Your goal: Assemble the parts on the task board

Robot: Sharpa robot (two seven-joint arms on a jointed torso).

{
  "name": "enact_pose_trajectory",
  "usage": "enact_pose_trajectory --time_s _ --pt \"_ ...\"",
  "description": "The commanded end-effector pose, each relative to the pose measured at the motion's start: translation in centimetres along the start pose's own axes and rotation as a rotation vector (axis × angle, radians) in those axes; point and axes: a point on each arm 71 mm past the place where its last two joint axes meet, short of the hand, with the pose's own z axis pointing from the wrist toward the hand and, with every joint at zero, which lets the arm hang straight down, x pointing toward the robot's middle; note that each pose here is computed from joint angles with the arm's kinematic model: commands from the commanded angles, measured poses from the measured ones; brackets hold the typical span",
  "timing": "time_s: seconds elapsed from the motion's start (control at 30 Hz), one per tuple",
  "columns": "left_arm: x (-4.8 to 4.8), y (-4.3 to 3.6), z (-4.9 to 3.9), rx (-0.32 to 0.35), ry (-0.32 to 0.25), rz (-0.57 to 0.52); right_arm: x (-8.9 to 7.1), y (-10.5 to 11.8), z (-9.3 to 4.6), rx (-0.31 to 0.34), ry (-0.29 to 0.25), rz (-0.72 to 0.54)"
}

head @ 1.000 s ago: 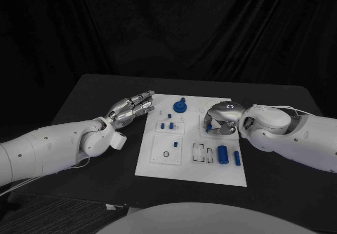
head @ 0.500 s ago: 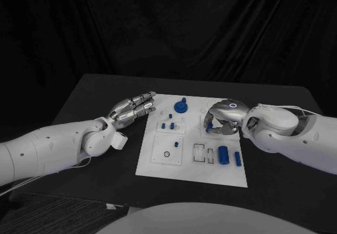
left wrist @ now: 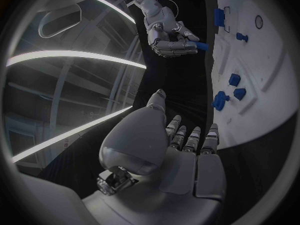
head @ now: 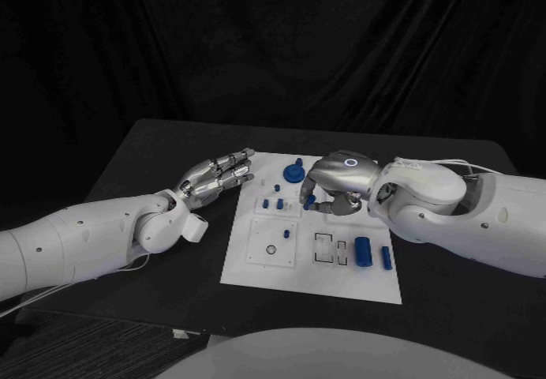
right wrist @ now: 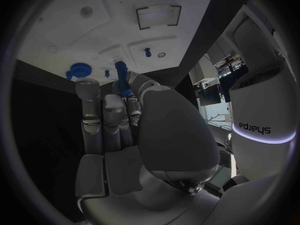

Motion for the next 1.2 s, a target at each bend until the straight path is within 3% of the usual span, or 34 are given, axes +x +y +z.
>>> enact_pose_trajectory --time_s 0.03,0.33,0.57,1.2 --pt "0.32 -0.36 0.02 0.057 0.011 -0.017 0.8 1.5 1.0 -0.038 0.043 -0.005" --pt "0.42 -0.61 -0.17 0.088 0.004 -0.014 2.1 4.7 4.0 -0.128 0.064 -0.008" --pt "0.15 -0.71 -0.3 0.1 -0.012 -0.002 3.3 6.1 5.2 -0.158 0.087 0.003" --pt "0.17 -0.64 -0.35 0.107 -0.014 -0.002 5.6 6.7 5.5 -0.154 0.148 0.032"
